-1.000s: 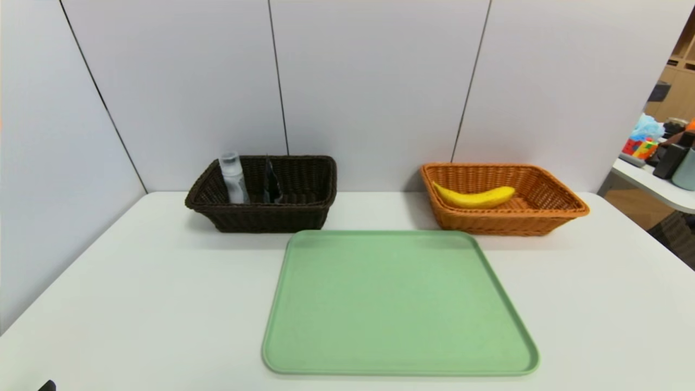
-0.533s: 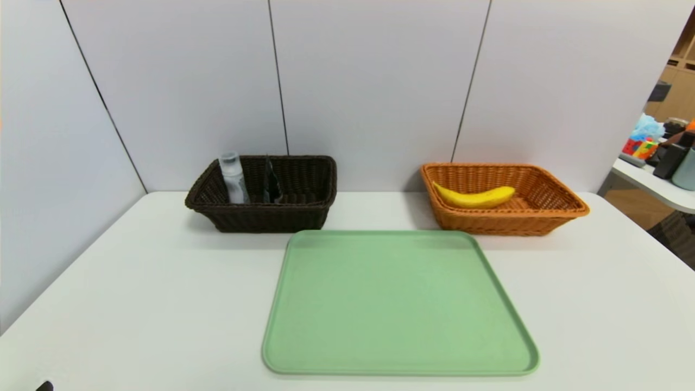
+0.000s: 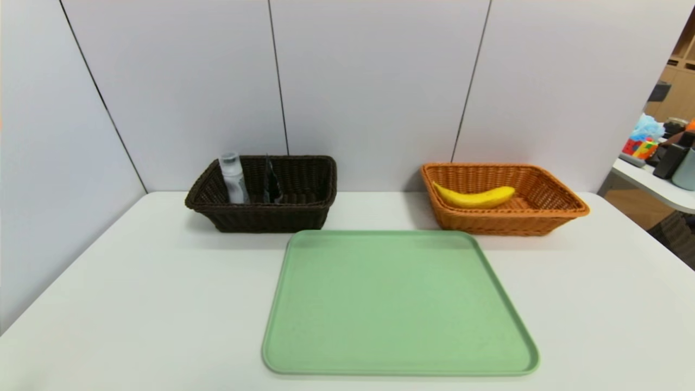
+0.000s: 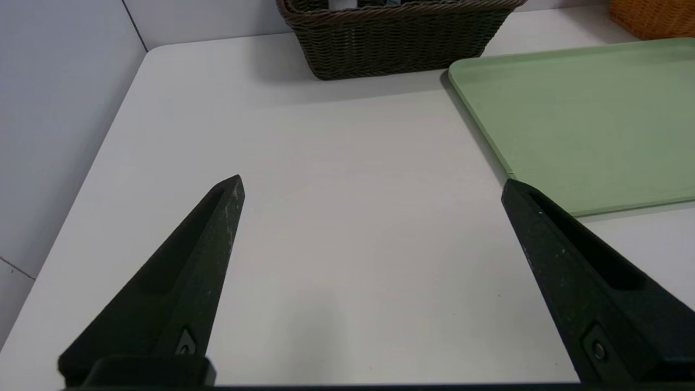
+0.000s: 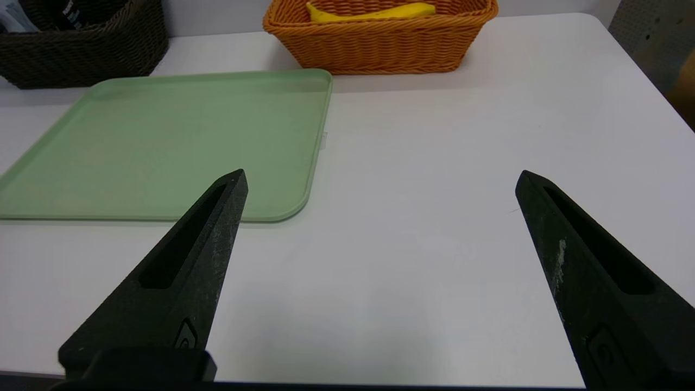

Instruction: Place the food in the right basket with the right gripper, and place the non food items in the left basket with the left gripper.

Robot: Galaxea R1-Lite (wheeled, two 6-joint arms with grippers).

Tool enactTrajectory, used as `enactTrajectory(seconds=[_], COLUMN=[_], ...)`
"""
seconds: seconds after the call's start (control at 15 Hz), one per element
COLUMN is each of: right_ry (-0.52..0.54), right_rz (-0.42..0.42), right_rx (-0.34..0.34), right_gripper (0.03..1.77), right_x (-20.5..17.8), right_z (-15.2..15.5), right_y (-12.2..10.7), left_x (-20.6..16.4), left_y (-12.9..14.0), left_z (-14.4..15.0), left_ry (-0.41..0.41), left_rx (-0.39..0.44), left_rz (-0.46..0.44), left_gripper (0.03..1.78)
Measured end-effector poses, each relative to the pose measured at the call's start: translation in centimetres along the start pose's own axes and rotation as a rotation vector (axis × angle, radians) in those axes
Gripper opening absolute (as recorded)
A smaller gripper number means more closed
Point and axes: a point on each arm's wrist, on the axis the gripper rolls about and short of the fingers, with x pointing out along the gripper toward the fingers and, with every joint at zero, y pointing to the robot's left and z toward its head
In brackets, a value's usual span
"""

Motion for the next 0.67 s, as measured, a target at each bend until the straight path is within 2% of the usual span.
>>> enactTrajectory(seconds=[0.67], right_ry=[-0.004], right_rz=[0.004], right_rx=[-0.004], right_gripper=[1.70], right_x=[0.0], right_z=[-0.5], right_y=[-0.1], left_x=[-0.5], left_y=[-0.2], left_z=[-3.2], left_ry=[-0.001], left_rx=[0.017], left_rz=[-0.008], left_gripper=[1.69])
